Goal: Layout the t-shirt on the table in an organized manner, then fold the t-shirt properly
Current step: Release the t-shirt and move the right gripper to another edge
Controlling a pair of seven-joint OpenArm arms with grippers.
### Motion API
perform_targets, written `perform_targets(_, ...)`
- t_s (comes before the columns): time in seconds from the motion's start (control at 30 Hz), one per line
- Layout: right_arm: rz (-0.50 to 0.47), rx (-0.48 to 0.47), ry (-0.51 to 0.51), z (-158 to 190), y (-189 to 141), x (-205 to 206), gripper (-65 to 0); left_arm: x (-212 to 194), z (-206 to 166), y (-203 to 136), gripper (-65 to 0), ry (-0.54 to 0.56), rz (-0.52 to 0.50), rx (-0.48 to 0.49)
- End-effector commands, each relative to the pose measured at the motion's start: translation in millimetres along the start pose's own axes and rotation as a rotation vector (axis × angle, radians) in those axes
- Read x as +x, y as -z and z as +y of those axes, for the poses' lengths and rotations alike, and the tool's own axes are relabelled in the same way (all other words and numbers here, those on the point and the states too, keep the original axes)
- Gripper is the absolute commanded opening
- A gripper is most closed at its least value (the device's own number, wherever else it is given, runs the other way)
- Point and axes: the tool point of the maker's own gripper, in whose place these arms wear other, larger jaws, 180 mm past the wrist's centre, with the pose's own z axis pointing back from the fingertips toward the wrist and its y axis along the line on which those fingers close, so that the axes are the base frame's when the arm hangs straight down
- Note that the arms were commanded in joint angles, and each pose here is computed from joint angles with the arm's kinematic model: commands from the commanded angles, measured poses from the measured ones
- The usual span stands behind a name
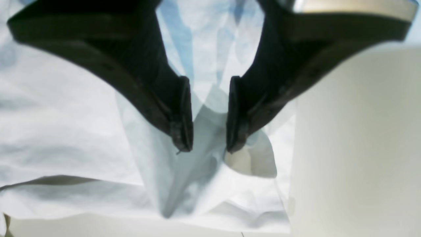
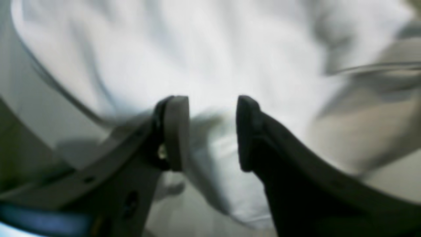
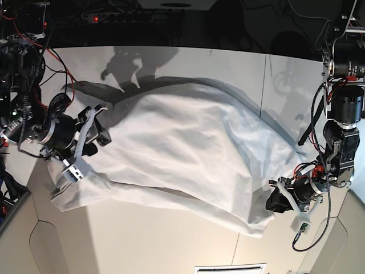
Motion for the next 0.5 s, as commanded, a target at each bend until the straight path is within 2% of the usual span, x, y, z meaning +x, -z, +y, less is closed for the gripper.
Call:
perform_targets(0.0, -0.073, -0.031, -0.009, -10, -14, 18, -41.0, 28, 10, -4, -43.7, 0.011, -0.066, 0.018)
perform_targets(0.07, -0.112, -0.066, 0.019, -21, -27, 22, -41.1, 28, 10, -5, -43.7, 0.011, -0.062, 0.018)
perform_targets(0.17, -0.108, -0.076, 0.096, -30, -37, 4, -41.1, 26, 10, -4, -43.7, 0.011, -0.051, 0.018)
perform_targets(0.27, -0.049, -0.036, 0.180, -23, -42, -29, -42.1, 26, 10, -4, -43.7, 0.011, -0.051, 0.018)
perform_targets(0.37, 0.025, 0.016, 0.258, -9, -48, -64, -46.2, 26, 10, -4, -43.7, 0.011, -0.051, 0.018)
perform_targets(0.47, 0.081, 0.024, 0.321, -1, -55, -97, -46.4, 25, 10, -4, -43.7, 0.011, -0.051, 0.018)
